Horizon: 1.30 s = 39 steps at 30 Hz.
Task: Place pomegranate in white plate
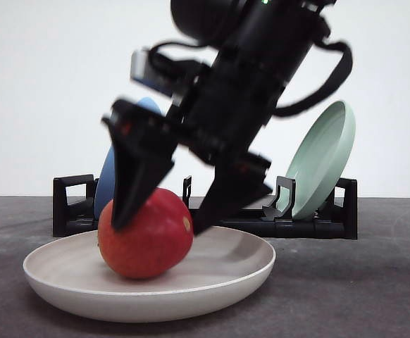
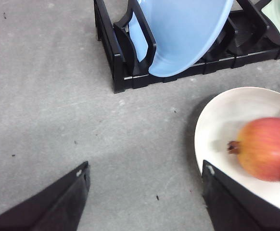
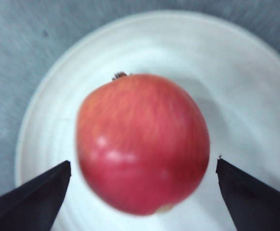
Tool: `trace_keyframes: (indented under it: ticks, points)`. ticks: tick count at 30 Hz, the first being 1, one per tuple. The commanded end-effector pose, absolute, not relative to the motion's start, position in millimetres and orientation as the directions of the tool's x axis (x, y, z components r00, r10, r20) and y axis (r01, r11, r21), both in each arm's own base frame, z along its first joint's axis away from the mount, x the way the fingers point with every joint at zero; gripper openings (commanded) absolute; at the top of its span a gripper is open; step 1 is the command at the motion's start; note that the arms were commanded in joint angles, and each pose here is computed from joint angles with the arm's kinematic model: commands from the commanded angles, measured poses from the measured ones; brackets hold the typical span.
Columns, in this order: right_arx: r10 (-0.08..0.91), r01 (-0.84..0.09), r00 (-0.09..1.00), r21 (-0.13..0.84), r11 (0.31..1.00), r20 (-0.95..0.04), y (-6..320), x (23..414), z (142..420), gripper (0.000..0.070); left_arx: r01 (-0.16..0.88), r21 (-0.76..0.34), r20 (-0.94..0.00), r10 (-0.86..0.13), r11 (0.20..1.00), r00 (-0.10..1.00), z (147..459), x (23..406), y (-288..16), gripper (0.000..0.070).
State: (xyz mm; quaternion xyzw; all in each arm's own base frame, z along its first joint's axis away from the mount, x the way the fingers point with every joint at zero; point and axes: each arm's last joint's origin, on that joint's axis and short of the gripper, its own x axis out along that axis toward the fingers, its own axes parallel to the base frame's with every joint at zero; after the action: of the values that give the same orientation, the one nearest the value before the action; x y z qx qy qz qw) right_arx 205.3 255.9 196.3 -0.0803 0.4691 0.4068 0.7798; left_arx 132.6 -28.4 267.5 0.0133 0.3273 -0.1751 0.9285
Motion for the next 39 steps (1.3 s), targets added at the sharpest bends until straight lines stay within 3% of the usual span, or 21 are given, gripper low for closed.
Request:
trace_keyframes:
  ticks: [1, 5, 14, 30, 39]
  points:
    - [0.59, -0.729, 0.259, 0.246, 0.639, -0.765, 257.7, 205.0, 213.8, 0.0619, 0.337, -0.093, -0.602, -0.323, 0.937, 0.73, 271.0, 133.8, -28.7, 0.0435]
    - [0.598, -0.739, 0.339, 0.188, 0.647, -0.726, 248.7, 202.1, 230.1, 0.0618, 0.337, -0.093, -0.602, -0.323, 0.937, 0.73, 271.0, 133.8, -28.7, 0.0435]
    - [0.66, -0.72, 0.448, 0.194, 0.666, -0.603, 203.3, 188.2, 233.4, 0.0618, 0.337, -0.093, -0.602, -0.323, 0.937, 0.731, 271.1, 133.8, -28.7, 0.0435]
    - [0.522, -0.495, 0.654, 0.212, 0.842, -0.547, 91.7, 153.7, 226.0, 0.0618, 0.337, -0.094, -0.602, -0.323, 0.937, 0.73, 271.1, 133.8, -28.7, 0.0435]
    - [0.437, -0.413, 0.715, 0.175, 0.894, -0.547, 71.3, 149.3, 228.9, 0.0619, 0.328, -0.106, -0.602, -0.323, 0.939, 0.73, 271.1, 133.7, -28.7, 0.0436]
